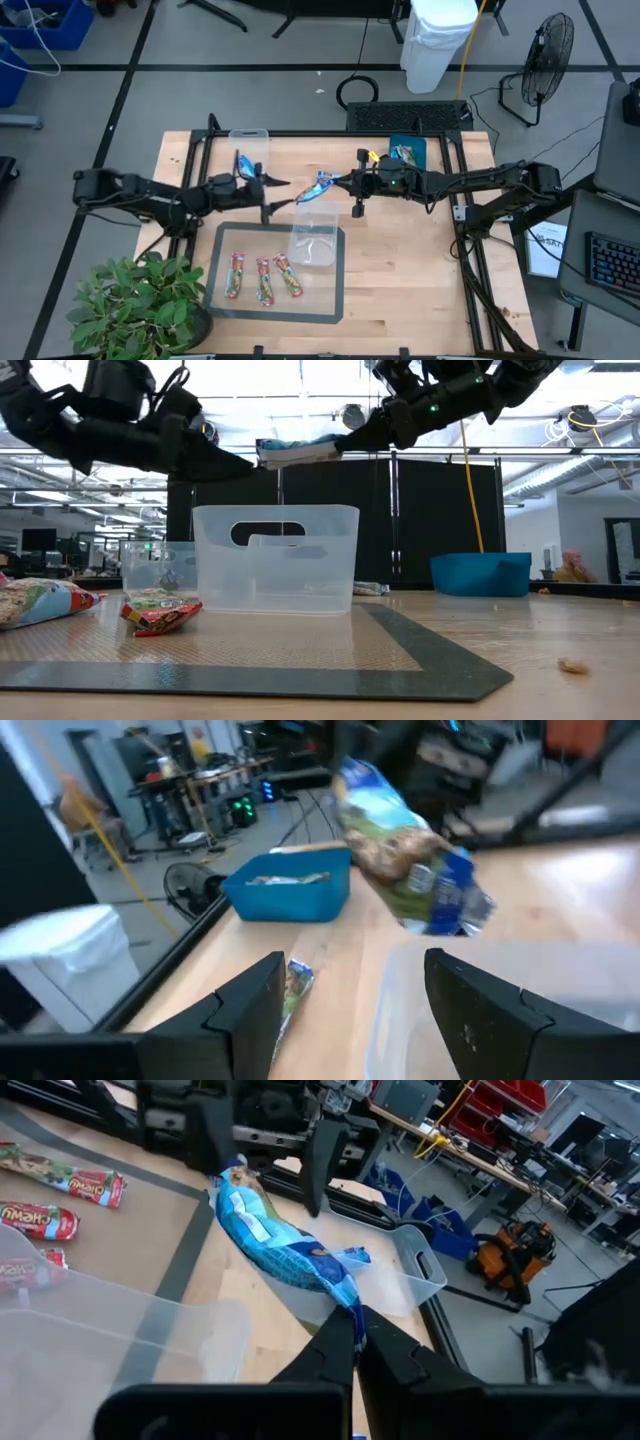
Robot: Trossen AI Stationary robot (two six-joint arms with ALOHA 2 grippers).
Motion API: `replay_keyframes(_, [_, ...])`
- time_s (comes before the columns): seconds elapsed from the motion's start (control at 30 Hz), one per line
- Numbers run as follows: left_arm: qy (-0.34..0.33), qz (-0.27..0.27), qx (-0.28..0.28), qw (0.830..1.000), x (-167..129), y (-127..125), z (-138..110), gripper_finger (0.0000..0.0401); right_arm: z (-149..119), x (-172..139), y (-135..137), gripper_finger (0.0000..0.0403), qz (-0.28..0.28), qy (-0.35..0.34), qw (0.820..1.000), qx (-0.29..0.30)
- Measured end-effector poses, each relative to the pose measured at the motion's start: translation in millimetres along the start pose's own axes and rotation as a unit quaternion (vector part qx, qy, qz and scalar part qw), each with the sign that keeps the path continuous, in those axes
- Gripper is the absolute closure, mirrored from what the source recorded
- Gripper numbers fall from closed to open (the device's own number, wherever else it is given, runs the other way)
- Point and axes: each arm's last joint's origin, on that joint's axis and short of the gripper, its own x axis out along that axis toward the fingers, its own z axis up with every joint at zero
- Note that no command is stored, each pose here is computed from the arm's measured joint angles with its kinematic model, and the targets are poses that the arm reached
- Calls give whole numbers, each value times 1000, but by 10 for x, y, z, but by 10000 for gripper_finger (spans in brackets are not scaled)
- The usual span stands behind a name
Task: Pick and place Granola Bars by type
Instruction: Put the blue granola bar into the top blue bin
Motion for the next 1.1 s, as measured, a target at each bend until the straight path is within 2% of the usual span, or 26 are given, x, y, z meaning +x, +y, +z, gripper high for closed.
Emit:
replay_keyframes(0.1, [8,-6,21,1000,62,-23,-4,158,-4,0,-5,403,-2,2,1000,0])
replay_keyframes(0.27, [4,-10,9,1000,81,-23,20,157,-17,2,-31,403,-6,4,1000,1])
replay_keyframes(0.57, [-2,-73,7,997,76,-115,25,158,-55,6,-113,403,-19,10,1000,5])
replay_keyframes(0.93, [-29,-6,6,1000,78,-100,102,158,-19,6,-122,403,-23,-9,1000,18])
replay_keyframes(1.1, [-22,-11,0,1000,118,-100,129,158,-6,6,-129,403,-26,-16,999,19])
